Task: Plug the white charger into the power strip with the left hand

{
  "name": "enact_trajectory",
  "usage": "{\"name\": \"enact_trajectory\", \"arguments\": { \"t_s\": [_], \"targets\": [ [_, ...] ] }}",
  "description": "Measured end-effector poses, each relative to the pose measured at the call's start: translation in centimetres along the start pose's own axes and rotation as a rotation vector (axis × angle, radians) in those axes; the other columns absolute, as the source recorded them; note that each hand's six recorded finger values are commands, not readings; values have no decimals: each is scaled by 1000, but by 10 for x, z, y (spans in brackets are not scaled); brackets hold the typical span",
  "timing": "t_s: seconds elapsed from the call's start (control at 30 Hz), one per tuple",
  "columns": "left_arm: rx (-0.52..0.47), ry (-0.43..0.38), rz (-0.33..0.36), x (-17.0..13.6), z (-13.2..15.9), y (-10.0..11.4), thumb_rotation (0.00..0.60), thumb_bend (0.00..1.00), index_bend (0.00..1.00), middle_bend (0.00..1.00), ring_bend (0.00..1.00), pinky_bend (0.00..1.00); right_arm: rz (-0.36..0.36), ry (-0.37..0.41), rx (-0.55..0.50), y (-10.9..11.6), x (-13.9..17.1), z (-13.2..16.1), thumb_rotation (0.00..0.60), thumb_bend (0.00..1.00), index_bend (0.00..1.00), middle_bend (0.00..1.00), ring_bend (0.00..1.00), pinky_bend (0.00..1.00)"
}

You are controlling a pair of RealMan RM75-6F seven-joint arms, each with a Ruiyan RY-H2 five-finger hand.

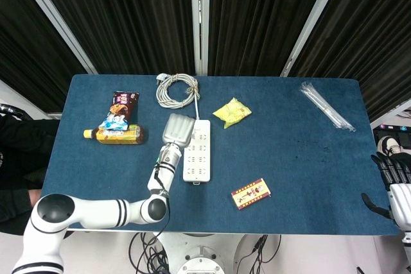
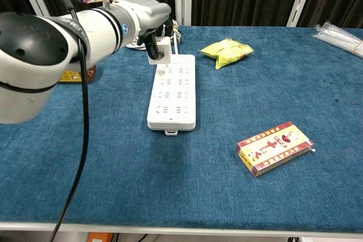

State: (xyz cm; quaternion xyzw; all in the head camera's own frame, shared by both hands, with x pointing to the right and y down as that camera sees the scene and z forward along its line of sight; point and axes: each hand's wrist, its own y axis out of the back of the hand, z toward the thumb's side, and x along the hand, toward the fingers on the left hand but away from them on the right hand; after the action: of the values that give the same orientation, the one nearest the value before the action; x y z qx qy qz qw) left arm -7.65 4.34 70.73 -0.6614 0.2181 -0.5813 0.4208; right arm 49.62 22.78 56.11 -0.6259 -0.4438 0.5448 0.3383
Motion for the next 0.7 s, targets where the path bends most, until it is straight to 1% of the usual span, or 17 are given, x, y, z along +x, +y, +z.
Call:
{"name": "enact_trajectory", "arguments": {
  "t_s": [0.7],
  "targets": [
    [21,-16,10,5,8,-8,600,566,692,758,667,708,-2,-11,-1,0,1,-2,600,205,0,42,0,0]
  ]
}}
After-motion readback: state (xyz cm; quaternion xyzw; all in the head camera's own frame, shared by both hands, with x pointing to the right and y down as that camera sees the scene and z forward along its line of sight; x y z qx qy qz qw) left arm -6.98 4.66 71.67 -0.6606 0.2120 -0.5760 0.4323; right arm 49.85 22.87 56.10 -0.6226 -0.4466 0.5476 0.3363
